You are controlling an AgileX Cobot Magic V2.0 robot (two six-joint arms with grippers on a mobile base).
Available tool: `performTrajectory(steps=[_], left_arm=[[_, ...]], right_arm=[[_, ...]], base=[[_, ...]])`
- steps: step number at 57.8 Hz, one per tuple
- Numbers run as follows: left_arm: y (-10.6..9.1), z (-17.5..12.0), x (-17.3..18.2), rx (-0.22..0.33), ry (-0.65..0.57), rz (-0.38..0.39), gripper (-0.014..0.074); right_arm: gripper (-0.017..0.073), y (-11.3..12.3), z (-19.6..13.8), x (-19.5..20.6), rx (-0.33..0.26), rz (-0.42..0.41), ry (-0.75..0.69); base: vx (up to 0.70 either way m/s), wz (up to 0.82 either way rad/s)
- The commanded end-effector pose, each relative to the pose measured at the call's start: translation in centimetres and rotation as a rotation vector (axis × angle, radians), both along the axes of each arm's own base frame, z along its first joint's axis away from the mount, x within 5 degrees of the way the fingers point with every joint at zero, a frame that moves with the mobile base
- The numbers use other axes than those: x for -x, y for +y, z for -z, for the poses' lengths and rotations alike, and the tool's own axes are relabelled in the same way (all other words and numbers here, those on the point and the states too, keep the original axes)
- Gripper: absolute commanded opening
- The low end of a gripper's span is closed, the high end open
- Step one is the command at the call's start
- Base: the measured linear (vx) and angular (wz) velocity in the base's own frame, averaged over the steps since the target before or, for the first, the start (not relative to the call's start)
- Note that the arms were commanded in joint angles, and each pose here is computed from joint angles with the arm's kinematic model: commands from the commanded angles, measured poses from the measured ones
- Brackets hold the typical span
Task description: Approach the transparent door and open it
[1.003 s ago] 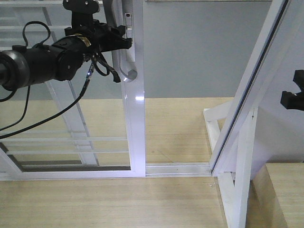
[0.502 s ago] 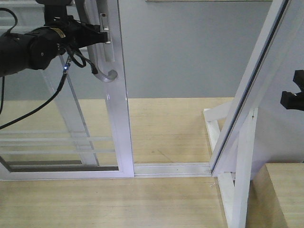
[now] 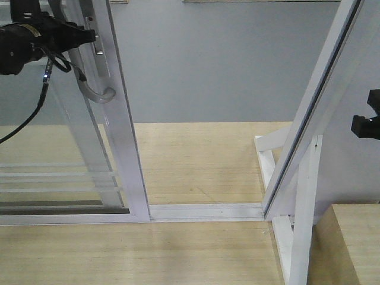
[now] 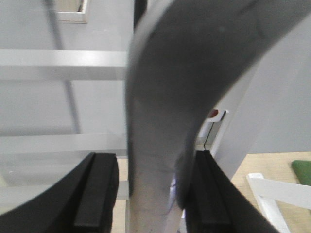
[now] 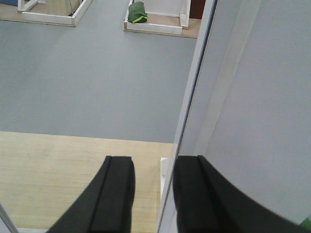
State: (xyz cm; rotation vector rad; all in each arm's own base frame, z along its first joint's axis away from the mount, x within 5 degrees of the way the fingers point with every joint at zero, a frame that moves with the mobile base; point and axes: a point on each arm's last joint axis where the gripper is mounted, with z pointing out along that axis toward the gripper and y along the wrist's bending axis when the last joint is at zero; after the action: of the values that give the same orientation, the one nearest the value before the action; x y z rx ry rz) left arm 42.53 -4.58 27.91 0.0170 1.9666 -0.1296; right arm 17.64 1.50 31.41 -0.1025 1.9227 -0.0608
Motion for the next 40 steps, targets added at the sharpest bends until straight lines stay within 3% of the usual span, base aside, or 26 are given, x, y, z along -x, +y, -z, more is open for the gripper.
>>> performTrajectory(steps=[1, 18, 25, 40], left_arm=[[1.1, -4.8, 0.7, 0.019, -0.167, -0.026, 0.0405], [3.5, -4.2, 4.0, 0.012, -0.193, -0.084, 0.0405], [4.4, -3.8, 6.8, 0.013, -0.208, -0.110, 0.0405], [4.4, -5.5, 14.2, 0.028, -0.287, -0.109, 0.0405]], right_arm=[[0.0295, 0.2, -1.5, -0.1, 0.009, -0.031, -0.087], [0.0295, 0.2, -1.5, -0.1, 0.010, -0.031, -0.087], [0.0295, 0.2, -1.5, -0.1, 0.010, -0.031, -0.087], [0.0295, 0.2, -1.5, -0.1, 0.004, -0.029, -0.085]], base=[[0.00, 0.00], [0.00, 0.00], [0.00, 0.00], [0.00, 0.00]])
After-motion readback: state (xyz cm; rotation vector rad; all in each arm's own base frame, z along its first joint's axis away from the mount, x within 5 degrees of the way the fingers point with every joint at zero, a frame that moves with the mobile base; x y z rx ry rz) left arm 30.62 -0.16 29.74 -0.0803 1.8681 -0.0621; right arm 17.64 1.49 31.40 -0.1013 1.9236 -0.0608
